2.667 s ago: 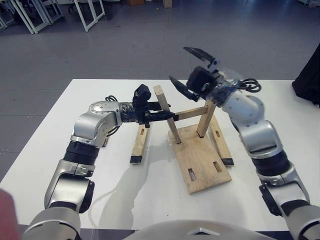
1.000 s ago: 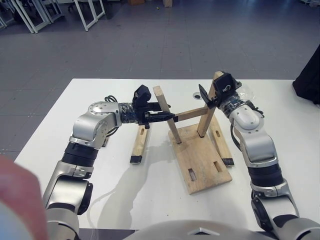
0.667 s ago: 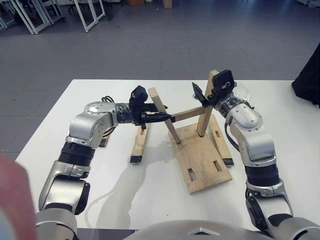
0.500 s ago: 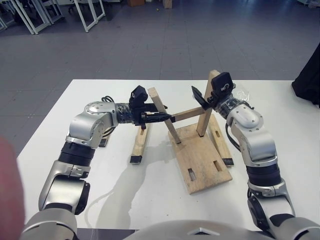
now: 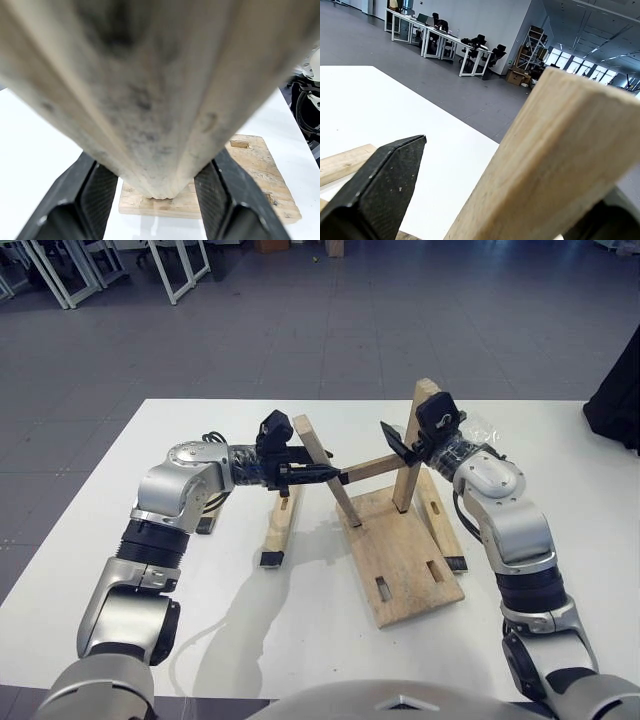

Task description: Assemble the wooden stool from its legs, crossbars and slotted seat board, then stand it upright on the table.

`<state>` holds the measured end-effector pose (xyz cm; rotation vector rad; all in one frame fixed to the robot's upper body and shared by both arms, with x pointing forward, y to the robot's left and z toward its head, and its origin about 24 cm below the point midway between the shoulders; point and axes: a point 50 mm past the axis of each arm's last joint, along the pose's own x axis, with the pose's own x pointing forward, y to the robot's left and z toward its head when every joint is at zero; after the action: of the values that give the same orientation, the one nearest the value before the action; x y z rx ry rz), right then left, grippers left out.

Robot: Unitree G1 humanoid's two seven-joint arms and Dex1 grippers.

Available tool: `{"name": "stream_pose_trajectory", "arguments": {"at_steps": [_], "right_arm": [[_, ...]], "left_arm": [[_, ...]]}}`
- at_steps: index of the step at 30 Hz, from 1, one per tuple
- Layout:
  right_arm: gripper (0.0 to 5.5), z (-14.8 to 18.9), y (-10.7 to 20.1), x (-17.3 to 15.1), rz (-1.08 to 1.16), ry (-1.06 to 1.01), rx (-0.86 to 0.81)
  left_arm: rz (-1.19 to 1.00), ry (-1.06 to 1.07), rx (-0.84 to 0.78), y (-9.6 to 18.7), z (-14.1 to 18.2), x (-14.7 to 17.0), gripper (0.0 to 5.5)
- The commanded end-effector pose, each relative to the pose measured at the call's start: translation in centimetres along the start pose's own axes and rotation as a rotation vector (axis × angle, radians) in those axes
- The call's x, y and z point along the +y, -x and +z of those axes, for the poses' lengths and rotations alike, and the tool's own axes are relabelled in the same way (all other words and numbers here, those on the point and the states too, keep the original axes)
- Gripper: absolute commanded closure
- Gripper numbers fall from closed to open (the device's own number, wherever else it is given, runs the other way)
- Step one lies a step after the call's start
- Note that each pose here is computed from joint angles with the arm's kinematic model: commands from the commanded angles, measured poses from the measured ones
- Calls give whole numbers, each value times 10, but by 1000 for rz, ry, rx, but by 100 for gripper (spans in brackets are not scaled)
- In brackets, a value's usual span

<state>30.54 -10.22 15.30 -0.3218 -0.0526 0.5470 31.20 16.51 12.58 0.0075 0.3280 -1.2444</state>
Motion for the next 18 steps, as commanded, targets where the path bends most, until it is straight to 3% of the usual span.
{"name": "stream_pose_trajectory", "arguments": {"at_steps": [1,5,10,18], "right_arm": [[172,-12,2,12,92,-185,5],[172,-5,7,-33,-140,-264,-61],[172,3,8,-46,-244,-249,-113],[172,20,12,-53,-291,-234,-222]], "left_arm": [[86,131,232,-3,-57,0,342],[85,62,233,-4,-40,4,342],[120,-13,220,-4,-19,16,342],[93,-35,179,-2,3,18,215]]}}
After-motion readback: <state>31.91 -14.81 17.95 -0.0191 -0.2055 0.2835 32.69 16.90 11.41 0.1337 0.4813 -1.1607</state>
